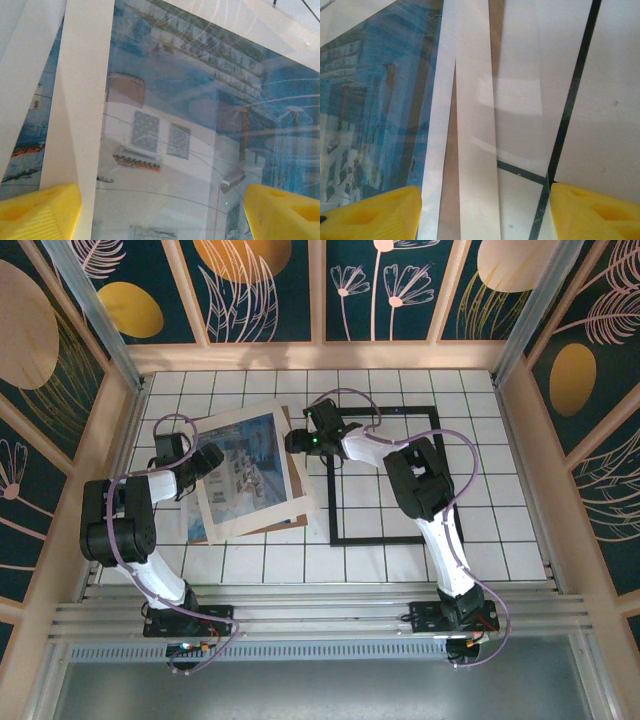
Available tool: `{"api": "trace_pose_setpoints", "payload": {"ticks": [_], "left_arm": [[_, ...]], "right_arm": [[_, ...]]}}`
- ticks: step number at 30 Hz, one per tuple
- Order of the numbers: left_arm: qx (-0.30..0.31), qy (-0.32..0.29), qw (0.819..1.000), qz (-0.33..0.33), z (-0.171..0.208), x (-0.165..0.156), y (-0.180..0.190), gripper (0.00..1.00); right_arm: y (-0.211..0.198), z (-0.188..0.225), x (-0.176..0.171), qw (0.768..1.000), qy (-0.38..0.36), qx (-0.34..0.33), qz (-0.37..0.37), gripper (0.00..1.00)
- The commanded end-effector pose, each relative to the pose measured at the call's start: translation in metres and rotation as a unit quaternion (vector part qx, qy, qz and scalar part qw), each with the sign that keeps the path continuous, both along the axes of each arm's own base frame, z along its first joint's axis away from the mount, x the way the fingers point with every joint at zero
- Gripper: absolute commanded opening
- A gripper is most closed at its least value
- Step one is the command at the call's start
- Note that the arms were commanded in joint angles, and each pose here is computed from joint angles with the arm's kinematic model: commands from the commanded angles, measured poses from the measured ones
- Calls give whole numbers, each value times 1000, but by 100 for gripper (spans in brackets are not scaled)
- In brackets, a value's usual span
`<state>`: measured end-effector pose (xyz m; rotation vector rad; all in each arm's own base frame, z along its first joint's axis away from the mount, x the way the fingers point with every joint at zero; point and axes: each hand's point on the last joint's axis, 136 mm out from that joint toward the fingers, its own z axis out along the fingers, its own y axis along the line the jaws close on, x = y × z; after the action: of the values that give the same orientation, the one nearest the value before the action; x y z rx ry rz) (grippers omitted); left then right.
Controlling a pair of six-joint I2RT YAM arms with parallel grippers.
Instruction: Put the photo into the frame
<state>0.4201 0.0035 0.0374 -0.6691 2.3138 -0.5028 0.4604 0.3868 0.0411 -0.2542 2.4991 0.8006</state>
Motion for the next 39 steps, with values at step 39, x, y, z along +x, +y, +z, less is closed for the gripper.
{"api": "trace_pose_setpoints", "payload": {"ticks": [39], "left_arm": [[-28,38,999,-8,-30,-16,-13,85]], "right_arm": [[14,53,-38,980,37,169,99,42]]}}
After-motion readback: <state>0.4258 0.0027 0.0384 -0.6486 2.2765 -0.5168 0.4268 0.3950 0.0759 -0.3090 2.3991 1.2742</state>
